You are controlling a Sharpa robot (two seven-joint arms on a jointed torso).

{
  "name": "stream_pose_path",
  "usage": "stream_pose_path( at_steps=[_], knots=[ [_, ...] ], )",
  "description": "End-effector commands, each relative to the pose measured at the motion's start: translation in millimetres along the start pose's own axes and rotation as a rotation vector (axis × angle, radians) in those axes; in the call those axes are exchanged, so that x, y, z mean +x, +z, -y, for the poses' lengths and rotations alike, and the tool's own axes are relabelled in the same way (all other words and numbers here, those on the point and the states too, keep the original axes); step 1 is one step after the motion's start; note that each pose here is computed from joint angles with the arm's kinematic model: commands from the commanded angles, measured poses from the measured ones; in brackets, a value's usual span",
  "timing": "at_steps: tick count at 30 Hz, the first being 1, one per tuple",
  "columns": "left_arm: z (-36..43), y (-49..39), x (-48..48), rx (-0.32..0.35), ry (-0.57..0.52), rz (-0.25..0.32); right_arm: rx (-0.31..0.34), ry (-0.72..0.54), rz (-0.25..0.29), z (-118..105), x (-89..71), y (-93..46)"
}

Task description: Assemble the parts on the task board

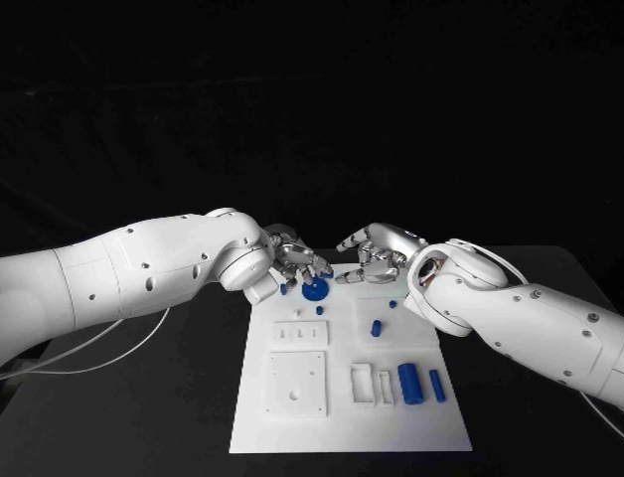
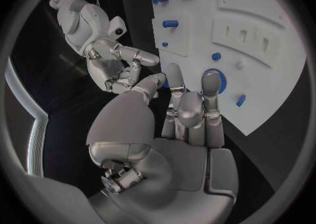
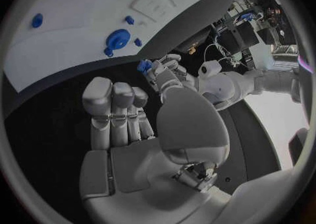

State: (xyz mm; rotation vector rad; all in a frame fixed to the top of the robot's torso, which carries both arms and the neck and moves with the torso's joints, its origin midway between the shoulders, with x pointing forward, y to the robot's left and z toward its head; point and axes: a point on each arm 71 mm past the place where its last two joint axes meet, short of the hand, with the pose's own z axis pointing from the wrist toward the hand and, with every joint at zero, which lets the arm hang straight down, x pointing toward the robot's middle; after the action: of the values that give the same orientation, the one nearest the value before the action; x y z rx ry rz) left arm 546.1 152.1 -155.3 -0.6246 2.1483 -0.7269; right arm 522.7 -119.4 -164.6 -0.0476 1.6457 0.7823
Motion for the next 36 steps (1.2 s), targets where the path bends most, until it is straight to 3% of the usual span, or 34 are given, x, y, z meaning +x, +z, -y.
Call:
stream_pose_path(
  at_steps=[1, 9, 15, 22, 26, 36],
  knots=[
    [-3.3, 0.0, -0.2, -0.024, 0.014, 0.005, -0.039, 0.020, 0.000, 3, -0.8, -8.4],
    [-14.4, 0.8, 2.0, -0.064, 0.031, -0.010, -0.025, 0.062, -0.018, 27, -7.0, -35.4],
    [-27.2, 0.2, 2.8, -0.089, 0.040, 0.002, 0.050, 0.144, 0.063, 50, -29.2, -45.3],
    [-42.0, -0.5, 10.7, -0.121, 0.047, 0.018, 0.129, 0.265, 0.214, 74, -70.9, -40.3],
    [-49.7, -0.9, 16.3, -0.141, 0.056, 0.029, 0.144, 0.284, 0.268, 81, -87.7, -35.6],
    [-62.4, -1.9, 27.2, -0.167, 0.068, 0.025, 0.151, 0.302, 0.322, 84, -100.1, -26.0]
  ],
)
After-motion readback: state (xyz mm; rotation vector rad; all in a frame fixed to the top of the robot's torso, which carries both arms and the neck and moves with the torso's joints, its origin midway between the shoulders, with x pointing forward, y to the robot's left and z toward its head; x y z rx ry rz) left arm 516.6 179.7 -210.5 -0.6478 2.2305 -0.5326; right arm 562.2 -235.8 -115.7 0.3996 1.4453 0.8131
